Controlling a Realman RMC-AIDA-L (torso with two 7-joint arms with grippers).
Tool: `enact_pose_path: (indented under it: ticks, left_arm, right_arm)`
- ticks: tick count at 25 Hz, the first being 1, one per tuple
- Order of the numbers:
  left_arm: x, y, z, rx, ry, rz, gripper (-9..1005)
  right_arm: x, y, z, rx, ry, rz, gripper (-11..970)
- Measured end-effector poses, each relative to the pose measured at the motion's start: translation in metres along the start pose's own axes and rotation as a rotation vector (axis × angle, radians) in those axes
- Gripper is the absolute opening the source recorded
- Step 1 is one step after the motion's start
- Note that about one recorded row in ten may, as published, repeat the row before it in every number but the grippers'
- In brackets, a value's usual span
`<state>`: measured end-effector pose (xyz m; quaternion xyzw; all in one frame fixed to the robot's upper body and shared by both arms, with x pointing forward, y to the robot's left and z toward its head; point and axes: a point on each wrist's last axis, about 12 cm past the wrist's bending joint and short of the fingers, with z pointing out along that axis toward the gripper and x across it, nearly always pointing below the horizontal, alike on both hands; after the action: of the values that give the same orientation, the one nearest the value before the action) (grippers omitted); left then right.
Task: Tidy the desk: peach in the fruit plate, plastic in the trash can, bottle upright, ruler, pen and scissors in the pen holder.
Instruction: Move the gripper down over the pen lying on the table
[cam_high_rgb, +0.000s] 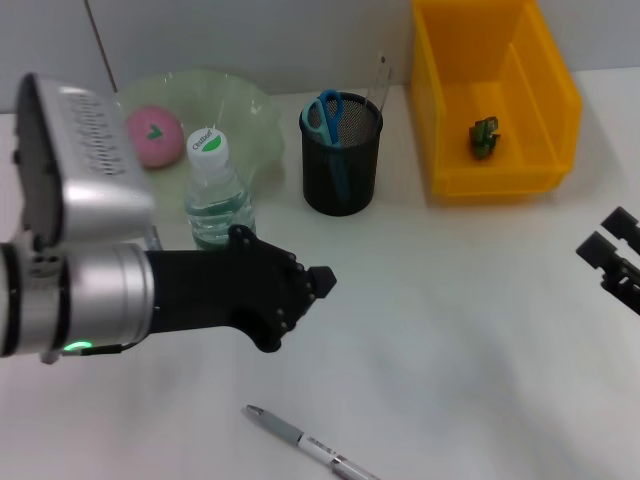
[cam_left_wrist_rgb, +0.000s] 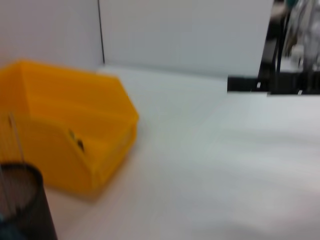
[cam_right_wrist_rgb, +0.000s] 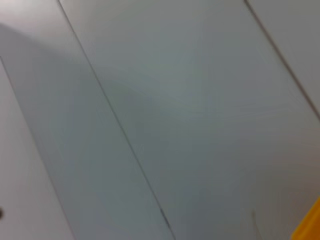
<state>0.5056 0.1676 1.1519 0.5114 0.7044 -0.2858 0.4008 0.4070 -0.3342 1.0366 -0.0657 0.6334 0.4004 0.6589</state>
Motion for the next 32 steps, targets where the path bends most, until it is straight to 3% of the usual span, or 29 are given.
enact_pose_path:
  ticks: [4, 7, 9, 14, 25, 29, 31, 32]
  left_arm:
    - [0.006, -0.002, -0.010, 0.035, -0.033, -0.027, 26]
    - [0.007, -0.017, -0.014, 0.170, 0.056, 0.021, 44]
    - [0.001, -0.020, -0.011, 0.202, 0.139, 0.061, 56]
    - [-0.018, -0.015, 0.009, 0.195, 0.337, 0.199, 187]
    - [-0.042, -0.012, 0.024, 0.288, 0.508, 0.464, 500]
    - [-0.044, -0.020, 0.039, 0.329, 0.608, 0.623, 625]
    - [-0.044, -0.020, 0.039, 0.329, 0.608, 0.623, 687]
    - [-0.043, -0.025, 0.045, 0.356, 0.639, 0.712, 719]
  right_arm:
    - [-0.004, 0.000, -0.011, 0.011, 0.004, -0.028, 815]
    - [-0.006, -0.001, -0.017, 0.032, 0.009, -0.045, 815]
    - [-0.007, -0.002, -0.019, 0.042, 0.011, -0.054, 815]
    - [-0.010, -0.004, -0.021, 0.053, 0.017, -0.069, 815]
    - [-0.010, -0.004, -0.027, 0.075, 0.008, -0.072, 815]
    - [-0.009, -0.002, -0.028, 0.082, -0.004, -0.070, 815]
    - [-0.008, -0.001, -0.029, 0.081, -0.008, -0.065, 815]
    - [-0.008, -0.001, -0.029, 0.081, -0.011, -0.060, 815]
